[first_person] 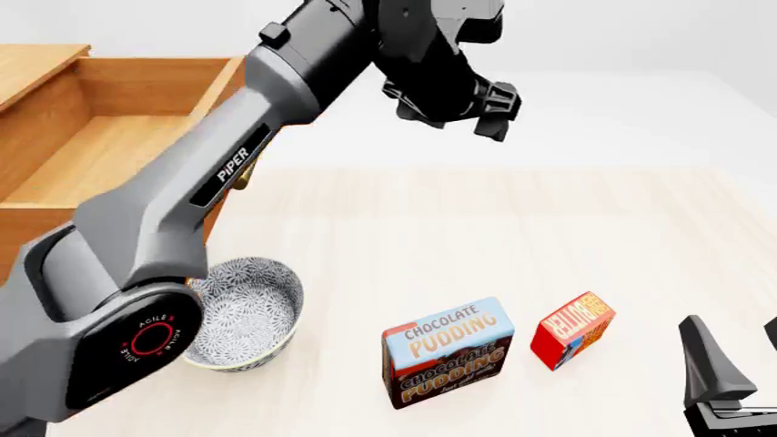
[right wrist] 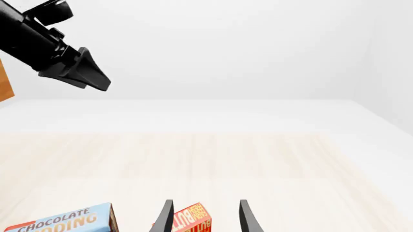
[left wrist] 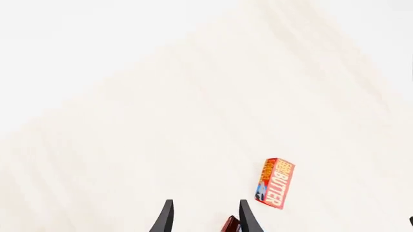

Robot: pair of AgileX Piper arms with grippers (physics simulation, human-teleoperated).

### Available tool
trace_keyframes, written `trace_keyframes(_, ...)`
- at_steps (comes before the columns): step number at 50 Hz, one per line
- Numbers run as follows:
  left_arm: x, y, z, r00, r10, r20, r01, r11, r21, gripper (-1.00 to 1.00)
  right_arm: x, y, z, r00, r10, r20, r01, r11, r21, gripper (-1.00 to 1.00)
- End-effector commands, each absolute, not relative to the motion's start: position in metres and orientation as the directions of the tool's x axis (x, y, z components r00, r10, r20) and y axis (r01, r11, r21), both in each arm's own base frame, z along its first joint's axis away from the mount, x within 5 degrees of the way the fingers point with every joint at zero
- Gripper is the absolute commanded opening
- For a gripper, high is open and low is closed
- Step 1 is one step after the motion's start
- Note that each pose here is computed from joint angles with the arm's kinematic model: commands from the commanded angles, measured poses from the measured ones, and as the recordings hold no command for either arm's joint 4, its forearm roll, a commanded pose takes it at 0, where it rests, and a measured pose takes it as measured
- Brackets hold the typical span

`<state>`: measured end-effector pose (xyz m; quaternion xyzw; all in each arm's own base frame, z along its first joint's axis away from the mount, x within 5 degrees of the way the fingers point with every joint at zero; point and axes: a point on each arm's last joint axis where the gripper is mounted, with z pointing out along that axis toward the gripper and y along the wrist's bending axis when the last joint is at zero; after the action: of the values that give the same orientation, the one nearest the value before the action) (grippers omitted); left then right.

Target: Put the butter at the back in the top drawer of the cabinet and close it.

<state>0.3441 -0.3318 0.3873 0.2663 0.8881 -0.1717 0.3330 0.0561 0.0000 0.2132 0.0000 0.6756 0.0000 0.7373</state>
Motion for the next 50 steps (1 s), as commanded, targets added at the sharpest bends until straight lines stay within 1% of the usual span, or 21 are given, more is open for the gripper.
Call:
trace_keyframes(1, 0.34, -0.366, 0.35, -0.657, 0.407, -0.635, 0.611, 0.78, -0.133, 1.0, 0.056, 0.0, 0.213, 0.087, 0.0, -0.996, 0.0, 1.0, 0.0, 1.0)
trace_keyframes(12, 0.33, -0.399, 0.313, -0.674, 0.452, -0.584, 0.631, 0.763, -0.138, 1.0, 0.056, 0.0, 0.213, 0.087, 0.0, -0.996, 0.0, 1.0, 0.0, 1.0)
trace_keyframes(21, 0.322, -0.417, 0.29, -0.682, 0.477, -0.554, 0.643, 0.753, -0.142, 1.0, 0.056, 0.0, 0.213, 0.087, 0.0, -0.996, 0.0, 1.0, 0.0, 1.0)
trace_keyframes(28, 0.315, -0.427, 0.281, -0.682, 0.492, -0.541, 0.651, 0.745, -0.144, 1.0, 0.056, 0.0, 0.213, 0.087, 0.0, -0.996, 0.0, 1.0, 0.0, 1.0)
trace_keyframes(29, 0.311, -0.433, 0.272, -0.684, 0.502, -0.529, 0.656, 0.741, -0.144, 1.0, 0.056, 0.0, 0.213, 0.087, 0.0, -0.996, 0.0, 1.0, 0.0, 1.0)
trace_keyframes(43, 0.298, -0.453, 0.242, -0.692, 0.534, -0.485, 0.666, 0.732, -0.144, 1.0, 0.056, 0.0, 0.213, 0.087, 0.0, -0.996, 0.0, 1.0, 0.0, 1.0)
trace_keyframes(50, 0.294, -0.458, 0.233, -0.697, 0.538, -0.474, 0.666, 0.732, -0.147, 1.0, 0.056, 0.0, 0.213, 0.087, 0.0, -0.996, 0.0, 1.0, 0.0, 1.0)
